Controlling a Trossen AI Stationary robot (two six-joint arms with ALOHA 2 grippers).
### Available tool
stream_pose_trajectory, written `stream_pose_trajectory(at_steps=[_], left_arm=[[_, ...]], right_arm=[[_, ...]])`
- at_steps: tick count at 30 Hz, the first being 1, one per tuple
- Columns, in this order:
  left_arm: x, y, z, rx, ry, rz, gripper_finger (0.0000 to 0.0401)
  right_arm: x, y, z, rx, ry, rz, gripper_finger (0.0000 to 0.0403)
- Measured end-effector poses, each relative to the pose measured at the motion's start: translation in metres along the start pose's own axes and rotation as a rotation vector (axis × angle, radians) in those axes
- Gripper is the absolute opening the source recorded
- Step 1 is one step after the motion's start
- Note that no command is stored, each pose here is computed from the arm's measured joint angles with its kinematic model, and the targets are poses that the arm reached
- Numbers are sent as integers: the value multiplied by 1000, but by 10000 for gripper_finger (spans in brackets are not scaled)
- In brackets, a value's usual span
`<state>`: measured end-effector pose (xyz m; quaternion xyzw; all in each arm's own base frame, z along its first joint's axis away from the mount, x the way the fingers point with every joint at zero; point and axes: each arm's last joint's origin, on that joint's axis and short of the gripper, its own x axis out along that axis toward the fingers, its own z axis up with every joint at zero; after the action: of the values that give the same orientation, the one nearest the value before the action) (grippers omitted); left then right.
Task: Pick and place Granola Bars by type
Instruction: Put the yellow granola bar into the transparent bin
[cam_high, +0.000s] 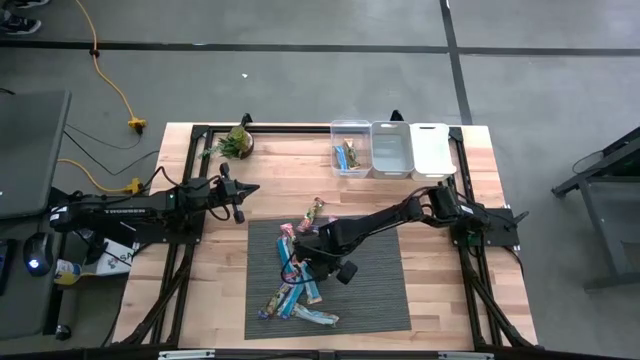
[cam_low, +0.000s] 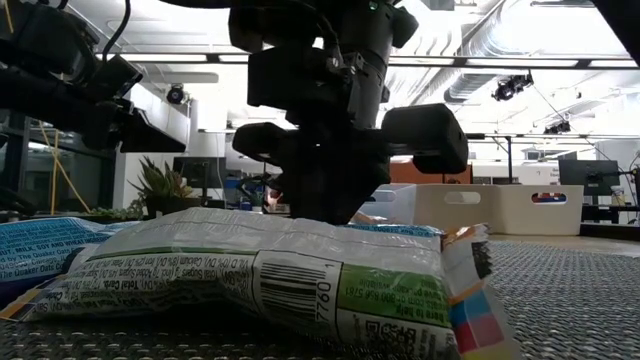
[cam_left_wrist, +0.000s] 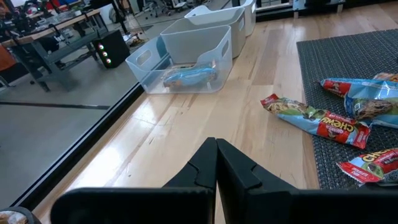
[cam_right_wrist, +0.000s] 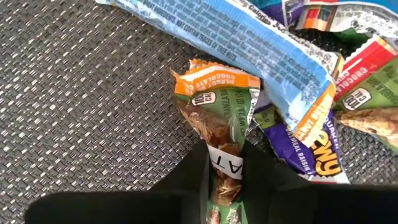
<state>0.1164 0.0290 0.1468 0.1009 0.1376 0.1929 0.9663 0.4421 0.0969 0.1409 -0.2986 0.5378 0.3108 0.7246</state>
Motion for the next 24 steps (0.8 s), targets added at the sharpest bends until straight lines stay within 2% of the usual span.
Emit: stream_pose_trajectory(at_steps=[7, 13, 19, 24], left_arm=[[0, 0, 0, 0, 0, 0, 1], [0, 0, 0, 0, 0, 0, 1], [0, 0, 0, 0, 0, 0, 1], [0, 0, 0, 1, 2, -1, 1]], right_arm=[[-14, 0, -1, 37, 13, -38, 53], [-38, -1, 2, 73, -19, -85, 52], [-74, -1, 7, 159, -107, -151, 52], [-111, -2, 12, 230, -236, -231, 52]])
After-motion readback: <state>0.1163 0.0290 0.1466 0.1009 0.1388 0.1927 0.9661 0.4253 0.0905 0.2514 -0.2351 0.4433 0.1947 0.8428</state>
